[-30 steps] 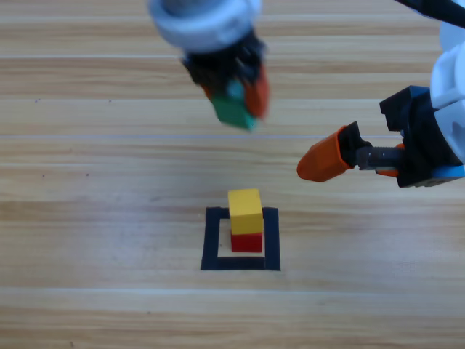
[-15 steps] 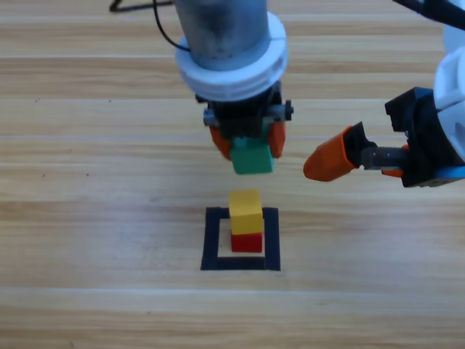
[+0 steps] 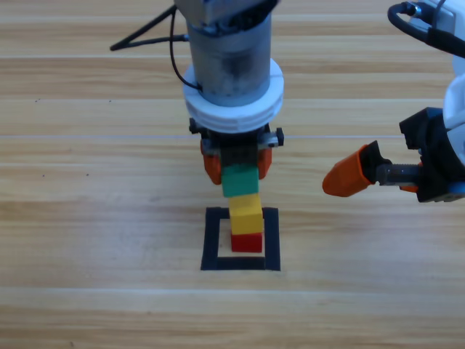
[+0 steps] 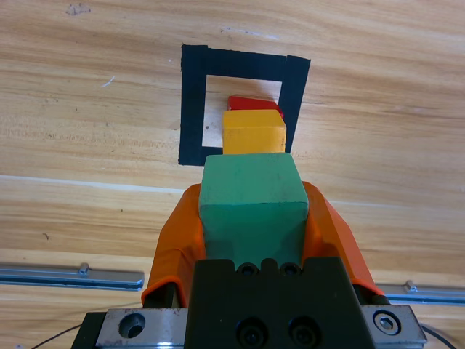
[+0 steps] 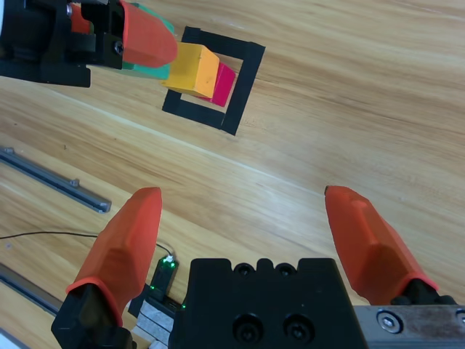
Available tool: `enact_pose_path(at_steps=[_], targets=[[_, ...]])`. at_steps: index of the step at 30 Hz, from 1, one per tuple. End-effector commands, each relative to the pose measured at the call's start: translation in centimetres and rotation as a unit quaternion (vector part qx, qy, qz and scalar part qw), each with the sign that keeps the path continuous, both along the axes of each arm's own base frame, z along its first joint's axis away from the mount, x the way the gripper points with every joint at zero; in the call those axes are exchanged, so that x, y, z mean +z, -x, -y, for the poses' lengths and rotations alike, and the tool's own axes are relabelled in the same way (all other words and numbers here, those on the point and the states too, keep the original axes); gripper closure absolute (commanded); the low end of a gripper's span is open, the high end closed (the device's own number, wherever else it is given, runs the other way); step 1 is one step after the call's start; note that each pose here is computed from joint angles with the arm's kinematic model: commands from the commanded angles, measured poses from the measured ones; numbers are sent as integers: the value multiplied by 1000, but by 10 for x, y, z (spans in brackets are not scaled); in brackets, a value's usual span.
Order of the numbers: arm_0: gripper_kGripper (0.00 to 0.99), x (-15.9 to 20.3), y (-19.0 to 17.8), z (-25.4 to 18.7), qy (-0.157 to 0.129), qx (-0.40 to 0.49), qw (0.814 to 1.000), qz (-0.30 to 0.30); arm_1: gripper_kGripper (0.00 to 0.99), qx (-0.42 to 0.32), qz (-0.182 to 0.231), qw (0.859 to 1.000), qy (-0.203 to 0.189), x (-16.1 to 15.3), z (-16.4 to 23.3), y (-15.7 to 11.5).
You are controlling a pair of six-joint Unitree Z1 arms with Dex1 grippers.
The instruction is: Stack the blocks in the rectangular block: red at the bottom, yellow in the middle, green on top
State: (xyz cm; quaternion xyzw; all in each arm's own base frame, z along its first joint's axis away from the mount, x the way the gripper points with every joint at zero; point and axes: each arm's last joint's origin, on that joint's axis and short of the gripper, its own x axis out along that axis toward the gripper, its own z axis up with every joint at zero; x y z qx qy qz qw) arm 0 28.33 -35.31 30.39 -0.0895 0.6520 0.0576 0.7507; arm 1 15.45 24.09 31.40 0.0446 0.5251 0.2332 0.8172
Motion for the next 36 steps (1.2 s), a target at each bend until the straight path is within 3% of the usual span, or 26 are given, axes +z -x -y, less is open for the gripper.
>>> enact_pose_path(at_steps=[1,36], targets=[[893,-29,-4,15,-26,-2,1000,-14,0,-14,-10,1000,1,-6,13,-3],[893,-45,-7,22,-38,-8,999,-24,0,-14,-11,1000,1,-8,11,-5]])
